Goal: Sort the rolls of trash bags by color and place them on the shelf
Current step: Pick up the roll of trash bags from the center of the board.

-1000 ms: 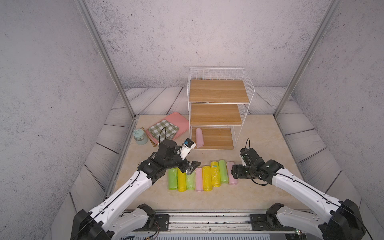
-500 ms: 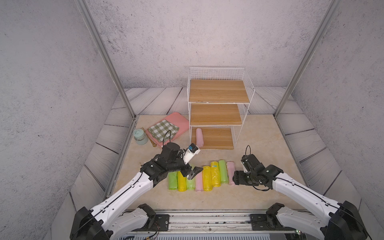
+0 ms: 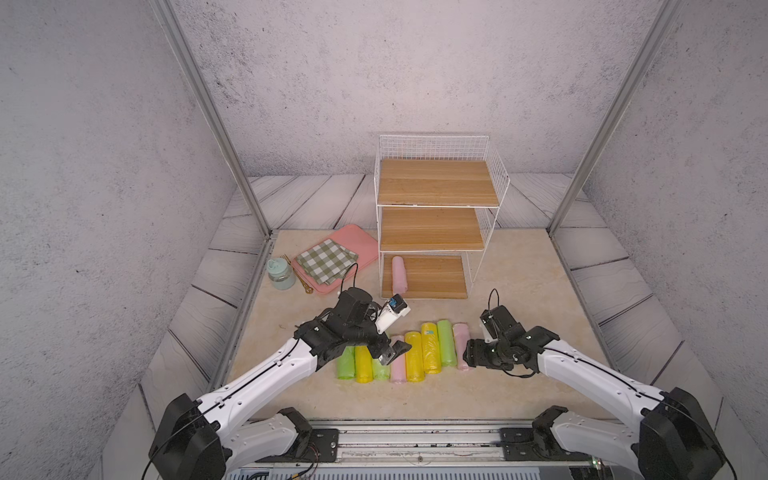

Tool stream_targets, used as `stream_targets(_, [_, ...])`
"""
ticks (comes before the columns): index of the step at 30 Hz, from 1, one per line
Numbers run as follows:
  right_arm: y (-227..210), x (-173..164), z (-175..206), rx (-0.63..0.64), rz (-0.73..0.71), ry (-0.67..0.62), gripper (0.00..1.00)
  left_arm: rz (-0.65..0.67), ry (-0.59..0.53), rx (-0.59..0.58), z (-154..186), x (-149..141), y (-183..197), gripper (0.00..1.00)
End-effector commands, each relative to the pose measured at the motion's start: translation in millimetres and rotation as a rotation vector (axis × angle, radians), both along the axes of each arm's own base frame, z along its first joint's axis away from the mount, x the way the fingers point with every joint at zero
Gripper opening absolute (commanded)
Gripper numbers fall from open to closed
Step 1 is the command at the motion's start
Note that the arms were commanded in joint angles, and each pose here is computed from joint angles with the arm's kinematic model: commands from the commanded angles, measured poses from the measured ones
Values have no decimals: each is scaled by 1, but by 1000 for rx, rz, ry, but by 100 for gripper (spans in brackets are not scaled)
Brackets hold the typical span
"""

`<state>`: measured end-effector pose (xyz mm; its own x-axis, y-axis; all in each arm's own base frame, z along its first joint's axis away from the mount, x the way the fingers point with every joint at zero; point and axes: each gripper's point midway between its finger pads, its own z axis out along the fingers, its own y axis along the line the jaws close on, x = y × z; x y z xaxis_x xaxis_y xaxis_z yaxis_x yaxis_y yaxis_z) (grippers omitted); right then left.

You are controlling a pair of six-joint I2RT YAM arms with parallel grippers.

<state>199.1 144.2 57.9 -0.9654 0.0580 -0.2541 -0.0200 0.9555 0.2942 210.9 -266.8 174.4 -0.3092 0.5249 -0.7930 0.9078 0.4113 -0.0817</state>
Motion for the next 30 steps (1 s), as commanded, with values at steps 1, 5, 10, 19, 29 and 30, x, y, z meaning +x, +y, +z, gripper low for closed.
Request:
stream_targets(1, [3,-1,-6,21,16,21,75,-16,-37,-7,6,4,-5,97])
stream_targets(5, [9,-1,-11,36,39,47,75,-17,-30,3,1,4,-5,97])
stream_targets(10, [11,-3,-19,33,44,89,74,-13,-36,10,0,4,-4,97])
stream_targets(19, [9,-2,-23,14,38,105,64,-4,-39,21,-4,6,-3,97])
stream_targets(29, [7,-5,-27,8,38,115,54,4,-30,28,-6,8,-4,97])
stream_targets(30, [6,-5,-28,6,37,116,54,5,-29,27,-6,8,-4,97])
